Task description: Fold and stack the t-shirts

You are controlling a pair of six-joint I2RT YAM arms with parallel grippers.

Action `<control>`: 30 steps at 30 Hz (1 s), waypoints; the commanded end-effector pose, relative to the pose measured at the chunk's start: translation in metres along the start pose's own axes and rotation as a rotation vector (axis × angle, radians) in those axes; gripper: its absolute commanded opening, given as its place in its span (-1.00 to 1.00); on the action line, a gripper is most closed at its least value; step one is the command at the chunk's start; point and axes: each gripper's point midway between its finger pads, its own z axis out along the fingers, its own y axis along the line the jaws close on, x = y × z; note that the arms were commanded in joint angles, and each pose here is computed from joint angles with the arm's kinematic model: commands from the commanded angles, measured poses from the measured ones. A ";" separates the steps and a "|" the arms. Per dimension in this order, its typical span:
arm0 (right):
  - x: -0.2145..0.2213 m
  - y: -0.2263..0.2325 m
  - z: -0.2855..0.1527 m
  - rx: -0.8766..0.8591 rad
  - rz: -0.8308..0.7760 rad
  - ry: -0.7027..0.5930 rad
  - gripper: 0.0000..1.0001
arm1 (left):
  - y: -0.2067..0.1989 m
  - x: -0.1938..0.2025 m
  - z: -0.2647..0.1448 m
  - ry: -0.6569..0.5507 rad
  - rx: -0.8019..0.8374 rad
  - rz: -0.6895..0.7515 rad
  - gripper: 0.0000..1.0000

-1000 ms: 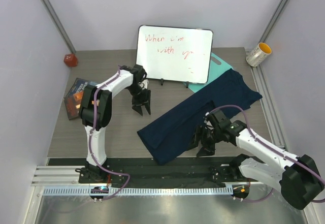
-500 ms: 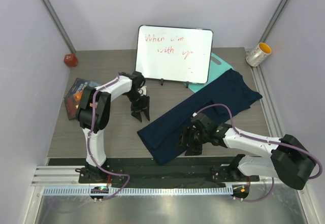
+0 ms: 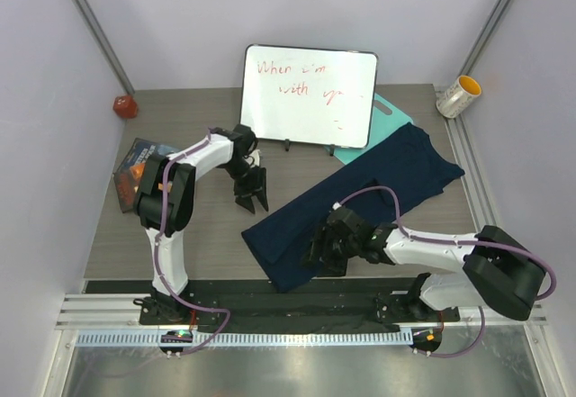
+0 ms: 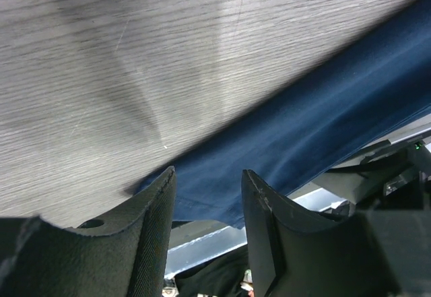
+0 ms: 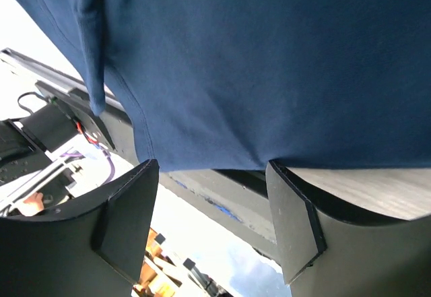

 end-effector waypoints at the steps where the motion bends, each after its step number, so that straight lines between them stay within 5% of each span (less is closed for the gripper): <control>1: 0.006 0.001 0.000 0.003 -0.005 -0.012 0.40 | -0.002 0.000 0.000 -0.017 0.022 0.020 -0.09; 13: 0.020 -0.027 -0.017 0.008 0.045 -0.029 0.41 | -0.006 0.020 0.000 -0.003 0.098 0.048 0.02; 30: 0.009 0.005 -0.008 -0.010 -0.015 -0.044 0.41 | 0.014 0.022 0.008 -0.008 0.012 0.036 0.01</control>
